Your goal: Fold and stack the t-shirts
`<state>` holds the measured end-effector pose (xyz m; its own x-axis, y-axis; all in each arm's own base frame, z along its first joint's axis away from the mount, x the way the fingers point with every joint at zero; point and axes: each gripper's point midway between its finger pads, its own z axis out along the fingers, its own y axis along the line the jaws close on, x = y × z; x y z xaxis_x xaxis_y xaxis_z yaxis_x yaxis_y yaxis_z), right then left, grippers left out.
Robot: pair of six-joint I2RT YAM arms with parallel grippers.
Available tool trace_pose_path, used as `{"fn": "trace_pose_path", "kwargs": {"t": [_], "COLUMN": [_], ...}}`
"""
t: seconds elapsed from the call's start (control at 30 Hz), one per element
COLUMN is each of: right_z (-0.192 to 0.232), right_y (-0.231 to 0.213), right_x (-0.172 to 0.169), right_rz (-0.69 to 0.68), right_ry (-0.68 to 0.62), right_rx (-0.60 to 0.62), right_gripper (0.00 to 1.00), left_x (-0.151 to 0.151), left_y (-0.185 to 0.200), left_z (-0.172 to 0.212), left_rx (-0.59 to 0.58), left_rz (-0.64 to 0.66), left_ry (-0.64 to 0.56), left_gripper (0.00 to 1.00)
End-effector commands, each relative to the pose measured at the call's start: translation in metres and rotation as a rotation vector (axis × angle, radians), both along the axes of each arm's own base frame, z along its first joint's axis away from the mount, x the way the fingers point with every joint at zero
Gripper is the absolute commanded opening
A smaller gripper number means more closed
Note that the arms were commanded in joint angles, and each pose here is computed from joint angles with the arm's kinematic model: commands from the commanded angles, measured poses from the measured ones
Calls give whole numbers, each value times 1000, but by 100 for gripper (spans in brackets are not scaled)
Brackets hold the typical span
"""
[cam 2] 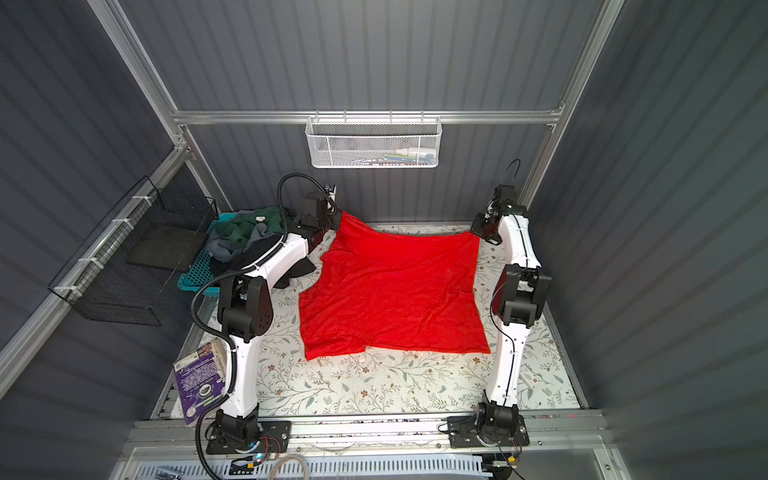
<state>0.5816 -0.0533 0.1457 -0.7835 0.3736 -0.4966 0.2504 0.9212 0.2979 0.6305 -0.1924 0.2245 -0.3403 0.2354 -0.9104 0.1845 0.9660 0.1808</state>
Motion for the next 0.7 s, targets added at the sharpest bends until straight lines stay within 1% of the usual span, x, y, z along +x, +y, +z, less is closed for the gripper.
{"fn": "trace_pose_path", "kwargs": {"t": [0.0,0.2,0.4,0.67], "right_z": [-11,-20,-34,-29], "right_y": [6,14,17,27], "right_x": [-17,-44,-65,-87], "right_rz": [-3,-22,-33,-29], "right_ry": [61,60,111,104], "right_rx": [12,47,55,97], "right_gripper": [0,0,0,0], "left_x": [-6,-21,-33,-61], "left_y": [5,10,14,11], "left_z": [2,-13,-26,-7], "left_rx": [12,0,-33,-81], "left_rz": [9,17,33,33], "left_ry": [3,37,64,54], "left_gripper": [0,0,0,0]}}
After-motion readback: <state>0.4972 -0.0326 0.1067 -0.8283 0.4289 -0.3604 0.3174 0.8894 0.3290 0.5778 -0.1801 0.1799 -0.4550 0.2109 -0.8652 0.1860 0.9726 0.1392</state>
